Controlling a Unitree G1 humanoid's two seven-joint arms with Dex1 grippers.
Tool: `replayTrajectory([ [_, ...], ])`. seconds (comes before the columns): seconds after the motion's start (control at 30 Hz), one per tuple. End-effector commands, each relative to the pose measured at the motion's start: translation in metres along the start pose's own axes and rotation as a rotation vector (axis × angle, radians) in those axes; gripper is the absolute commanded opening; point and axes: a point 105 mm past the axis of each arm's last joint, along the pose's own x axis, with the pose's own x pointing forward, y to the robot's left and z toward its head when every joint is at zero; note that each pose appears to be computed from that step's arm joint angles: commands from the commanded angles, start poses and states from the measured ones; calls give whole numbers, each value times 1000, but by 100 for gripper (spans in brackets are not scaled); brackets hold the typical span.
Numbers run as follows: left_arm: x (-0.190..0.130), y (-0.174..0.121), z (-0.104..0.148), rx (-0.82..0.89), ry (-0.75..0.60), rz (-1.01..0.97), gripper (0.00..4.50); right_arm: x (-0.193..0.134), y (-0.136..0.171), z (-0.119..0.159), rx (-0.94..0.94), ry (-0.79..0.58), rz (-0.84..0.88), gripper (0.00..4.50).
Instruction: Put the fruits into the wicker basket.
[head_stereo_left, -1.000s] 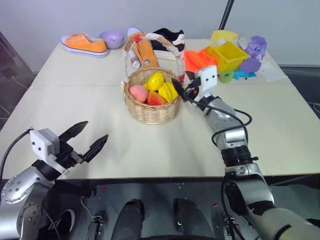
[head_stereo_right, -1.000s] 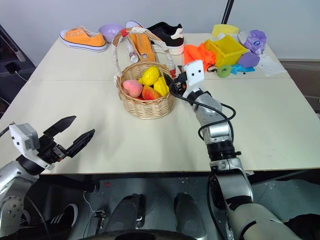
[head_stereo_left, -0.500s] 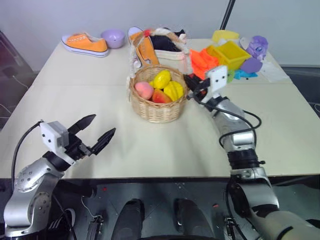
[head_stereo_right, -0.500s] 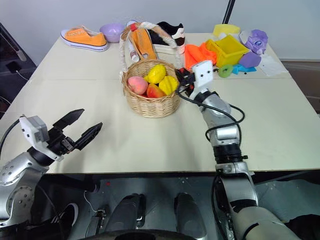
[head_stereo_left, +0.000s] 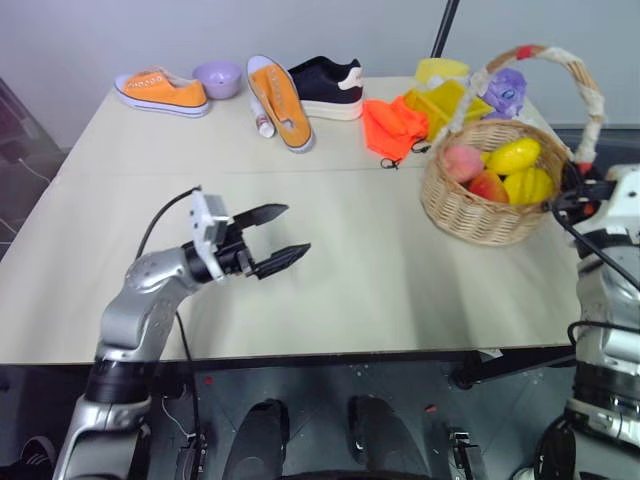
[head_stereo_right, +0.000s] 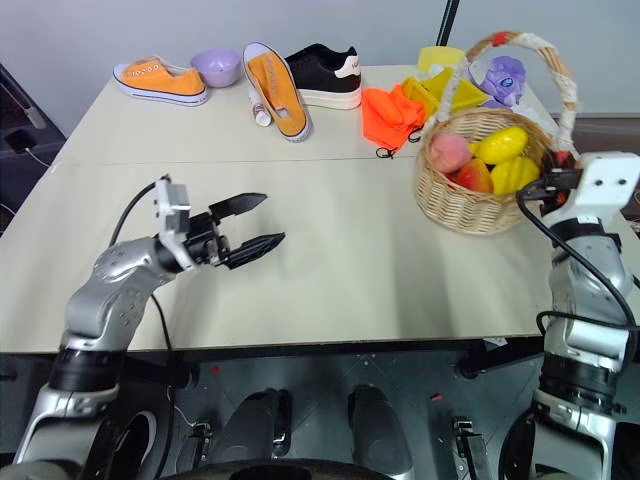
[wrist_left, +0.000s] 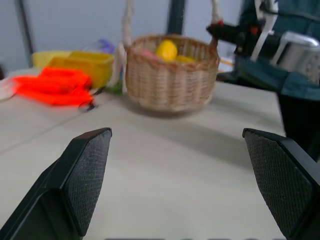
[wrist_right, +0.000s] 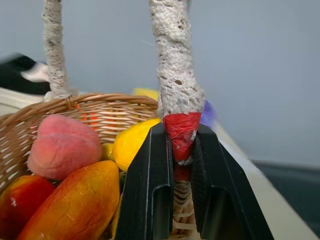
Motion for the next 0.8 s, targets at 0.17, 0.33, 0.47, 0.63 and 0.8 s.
replayTrajectory([
  [0.17, 25, -4, 1, 17, -34, -133, 450, -24, -31, 22, -25, -73, -238, 4],
  [0.33, 24, -5, -3, 13, -27, -134, 450, -29, -18, 6, 21, -24, -222, 4],
  [0.47, 22, -5, -6, 8, -12, -131, 450, -33, -15, 1, 22, -2, -230, 132],
  [0.63, 22, -6, -10, 1, -13, -125, 450, -40, -17, 6, 11, -6, -218, 380],
  [0.8, 17, 2, -16, 5, -1, -72, 450, -63, -37, -2, -4, 18, -244, 442],
])
